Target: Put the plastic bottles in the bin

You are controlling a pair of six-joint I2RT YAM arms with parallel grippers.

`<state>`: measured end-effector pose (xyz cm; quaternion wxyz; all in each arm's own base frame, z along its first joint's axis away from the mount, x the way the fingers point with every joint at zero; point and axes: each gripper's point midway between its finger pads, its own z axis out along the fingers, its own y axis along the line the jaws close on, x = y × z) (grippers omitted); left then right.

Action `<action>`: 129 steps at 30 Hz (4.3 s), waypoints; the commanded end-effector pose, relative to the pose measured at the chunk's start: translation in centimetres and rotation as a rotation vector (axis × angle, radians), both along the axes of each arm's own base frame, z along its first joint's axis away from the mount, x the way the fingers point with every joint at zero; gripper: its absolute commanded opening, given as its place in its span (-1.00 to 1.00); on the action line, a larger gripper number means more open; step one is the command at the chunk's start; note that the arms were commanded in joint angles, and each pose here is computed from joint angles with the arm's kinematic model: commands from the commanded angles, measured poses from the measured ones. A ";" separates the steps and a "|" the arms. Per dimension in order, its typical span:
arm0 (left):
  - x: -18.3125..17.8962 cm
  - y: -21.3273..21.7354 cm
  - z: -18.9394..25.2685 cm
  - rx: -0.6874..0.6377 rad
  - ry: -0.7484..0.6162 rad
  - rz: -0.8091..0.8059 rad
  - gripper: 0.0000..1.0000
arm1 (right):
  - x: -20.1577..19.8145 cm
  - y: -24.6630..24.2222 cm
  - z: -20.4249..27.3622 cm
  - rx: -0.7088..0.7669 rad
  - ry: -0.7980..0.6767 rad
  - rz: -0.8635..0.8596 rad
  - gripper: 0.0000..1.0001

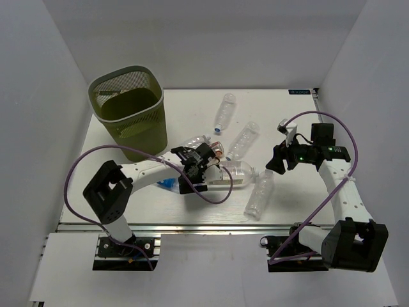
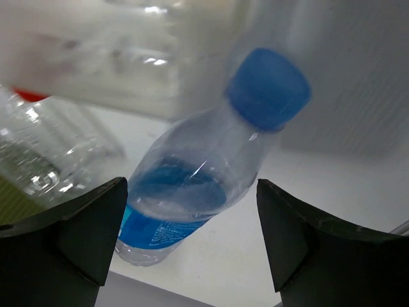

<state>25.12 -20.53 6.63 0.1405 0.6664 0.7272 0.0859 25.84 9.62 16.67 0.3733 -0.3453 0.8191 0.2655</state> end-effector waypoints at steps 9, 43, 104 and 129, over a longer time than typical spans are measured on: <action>-3.3 0.0 -4.6 -0.026 0.190 -0.056 0.80 | 0.2 0.6 0.5 0.026 -0.024 0.029 0.41; 12.7 13.7 43.3 -0.886 -1.244 1.147 -0.35 | 4.1 -1.1 -5.8 -0.319 -0.106 0.138 0.79; -6.7 -1.9 13.2 -1.260 0.479 0.589 1.00 | 11.6 12.3 18.7 -0.065 -0.589 0.279 -1.00; -10.4 -3.1 9.2 -1.213 0.541 0.625 1.00 | 14.3 36.5 24.4 -0.198 -1.153 0.348 0.55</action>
